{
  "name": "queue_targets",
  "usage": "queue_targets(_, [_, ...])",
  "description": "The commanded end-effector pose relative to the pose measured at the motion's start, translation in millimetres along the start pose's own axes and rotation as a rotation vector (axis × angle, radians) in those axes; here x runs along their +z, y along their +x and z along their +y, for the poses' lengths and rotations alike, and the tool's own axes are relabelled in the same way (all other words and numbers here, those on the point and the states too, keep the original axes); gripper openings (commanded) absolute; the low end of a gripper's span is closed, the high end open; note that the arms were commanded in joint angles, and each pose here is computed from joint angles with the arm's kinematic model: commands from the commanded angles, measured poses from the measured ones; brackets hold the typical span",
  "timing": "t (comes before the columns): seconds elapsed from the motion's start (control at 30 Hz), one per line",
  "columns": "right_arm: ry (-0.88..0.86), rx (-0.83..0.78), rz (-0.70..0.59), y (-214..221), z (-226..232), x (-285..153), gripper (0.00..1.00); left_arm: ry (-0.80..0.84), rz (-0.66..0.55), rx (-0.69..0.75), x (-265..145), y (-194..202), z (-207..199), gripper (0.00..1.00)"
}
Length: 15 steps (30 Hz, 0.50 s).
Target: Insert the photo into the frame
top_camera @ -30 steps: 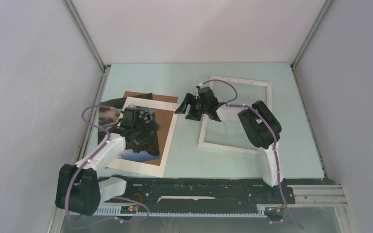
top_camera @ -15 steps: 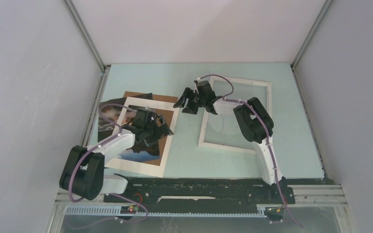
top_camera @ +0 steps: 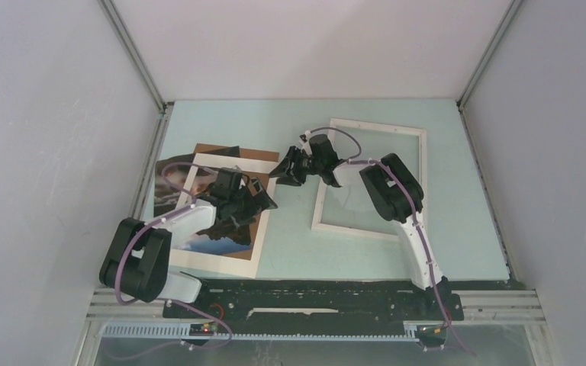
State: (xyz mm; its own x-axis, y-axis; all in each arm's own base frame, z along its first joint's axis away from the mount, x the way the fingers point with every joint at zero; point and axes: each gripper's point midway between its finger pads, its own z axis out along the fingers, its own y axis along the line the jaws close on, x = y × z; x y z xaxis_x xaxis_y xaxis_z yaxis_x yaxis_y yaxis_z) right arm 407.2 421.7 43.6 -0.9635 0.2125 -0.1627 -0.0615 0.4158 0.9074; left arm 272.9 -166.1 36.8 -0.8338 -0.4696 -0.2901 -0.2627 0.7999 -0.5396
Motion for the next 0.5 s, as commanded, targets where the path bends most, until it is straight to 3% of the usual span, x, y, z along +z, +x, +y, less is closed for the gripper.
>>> queue_targets(0.0, [-0.155,-0.023,0.034,9,33,-5,0.55,-0.003,0.005,0.008,3,-4,-5,0.97])
queue_targets(0.2, [-0.251,-0.012,0.058,18,48,-9,0.48,0.007,0.027,0.013,9,-4,-9,0.96])
queue_targets(0.47, [0.140,-0.081,-0.073,-8,-10,-25,0.59,0.025,0.025,0.023,7,-3,-13,0.99])
